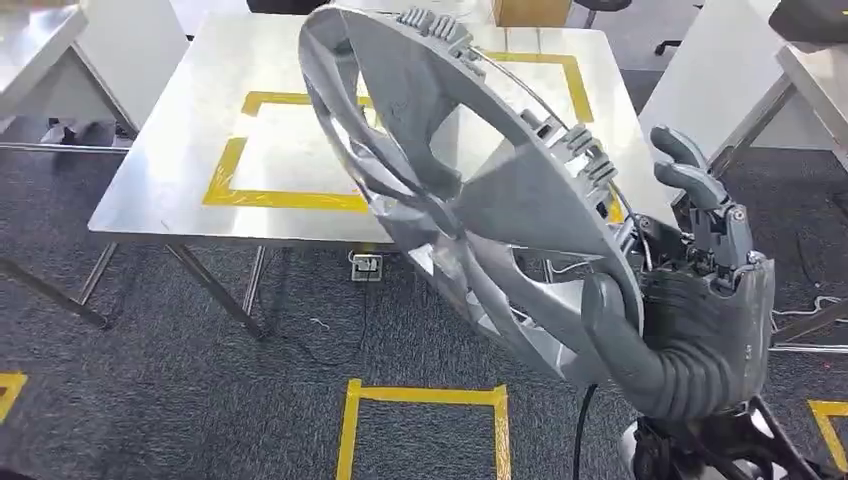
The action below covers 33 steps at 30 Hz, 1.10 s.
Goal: Take the parts from the cabinet and place them on the table.
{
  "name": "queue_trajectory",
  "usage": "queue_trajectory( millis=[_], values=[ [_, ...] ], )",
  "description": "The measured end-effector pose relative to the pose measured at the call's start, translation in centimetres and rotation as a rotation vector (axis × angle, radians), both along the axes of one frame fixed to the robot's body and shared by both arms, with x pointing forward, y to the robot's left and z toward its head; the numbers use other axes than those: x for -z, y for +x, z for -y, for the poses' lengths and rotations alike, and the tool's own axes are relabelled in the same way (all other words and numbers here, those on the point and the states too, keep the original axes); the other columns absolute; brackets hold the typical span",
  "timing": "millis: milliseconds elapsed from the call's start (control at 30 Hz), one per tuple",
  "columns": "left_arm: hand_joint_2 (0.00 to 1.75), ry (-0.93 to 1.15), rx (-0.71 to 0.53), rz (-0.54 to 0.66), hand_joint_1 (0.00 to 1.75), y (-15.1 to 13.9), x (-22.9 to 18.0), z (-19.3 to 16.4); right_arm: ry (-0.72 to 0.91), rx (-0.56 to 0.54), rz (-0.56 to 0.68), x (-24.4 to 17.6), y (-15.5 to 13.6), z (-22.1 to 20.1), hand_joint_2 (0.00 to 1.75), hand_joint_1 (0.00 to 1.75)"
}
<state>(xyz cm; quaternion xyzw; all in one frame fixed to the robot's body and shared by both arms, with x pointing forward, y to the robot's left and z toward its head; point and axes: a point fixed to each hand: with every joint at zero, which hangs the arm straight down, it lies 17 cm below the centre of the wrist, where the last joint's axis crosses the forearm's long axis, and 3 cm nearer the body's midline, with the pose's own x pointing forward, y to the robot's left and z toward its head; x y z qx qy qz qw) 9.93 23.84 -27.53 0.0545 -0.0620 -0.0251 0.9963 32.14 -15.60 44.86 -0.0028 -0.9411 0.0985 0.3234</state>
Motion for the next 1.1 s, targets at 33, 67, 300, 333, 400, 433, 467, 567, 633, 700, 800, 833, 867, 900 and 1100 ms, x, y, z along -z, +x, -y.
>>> queue_trajectory(
  millis=[33,67,300,333,400,433,467,567,633,700,800,833,867,900,1100],
  values=[
    [1.75,0.001,-0.001,0.001,0.00,0.0,0.0,-0.1,0.001,-0.001,-0.001,0.0,0.0,0.0,1.75,1.75],
    [1.75,0.005,-0.002,0.005,0.00,0.3,0.0,-0.4,0.001,0.000,-0.003,0.1,0.0,0.0,1.75,1.75],
    [1.75,0.009,-0.001,-0.004,0.00,-0.1,0.1,-0.6,0.003,-0.001,-0.010,0.2,0.1,-0.1,1.75,1.75],
    [1.75,0.008,-0.001,-0.005,0.00,-0.2,0.1,-0.6,0.003,-0.001,-0.010,0.2,0.1,-0.1,1.75,1.75],
    [1.75,0.008,-0.001,-0.004,0.00,-0.1,0.1,-0.6,0.003,0.000,-0.009,0.1,0.1,0.0,1.75,1.75],
    [1.75,0.008,-0.001,-0.004,0.00,-0.1,0.1,-0.6,0.004,0.001,-0.008,0.1,0.1,0.0,1.75,1.75],
    [1.75,0.008,-0.001,-0.004,0.00,-0.1,0.1,-0.6,0.004,0.001,-0.009,0.1,0.1,0.0,1.75,1.75],
    [1.75,0.009,-0.001,-0.006,0.00,-0.2,0.1,-0.6,0.004,0.001,-0.010,0.2,0.1,0.0,1.75,1.75],
    [1.75,0.009,-0.001,-0.005,0.00,-0.2,0.1,-0.6,0.004,0.001,-0.011,0.2,0.1,0.0,1.75,1.75],
    [1.75,0.007,-0.001,-0.005,0.00,-0.2,0.1,-0.5,0.004,0.001,-0.008,0.1,0.1,0.0,1.75,1.75],
    [1.75,-0.008,0.002,-0.003,0.00,0.0,0.0,0.5,0.005,0.002,-0.005,0.0,0.1,0.0,1.75,1.75],
    [1.75,-0.010,0.002,-0.003,0.00,0.0,0.0,0.6,0.005,0.002,-0.005,0.0,0.1,0.0,1.75,1.75],
    [1.75,-0.014,0.003,-0.002,0.00,0.1,-0.1,0.9,0.006,0.003,-0.004,0.0,0.1,0.1,1.75,1.75],
    [1.75,-0.011,0.003,-0.001,0.00,0.1,-0.1,0.8,0.006,0.002,-0.005,0.0,0.1,0.1,1.75,1.75],
    [1.75,0.011,0.011,0.005,0.00,0.4,0.0,-0.6,0.017,-0.020,-0.015,0.3,0.0,-0.1,1.75,1.75]
  ],
)
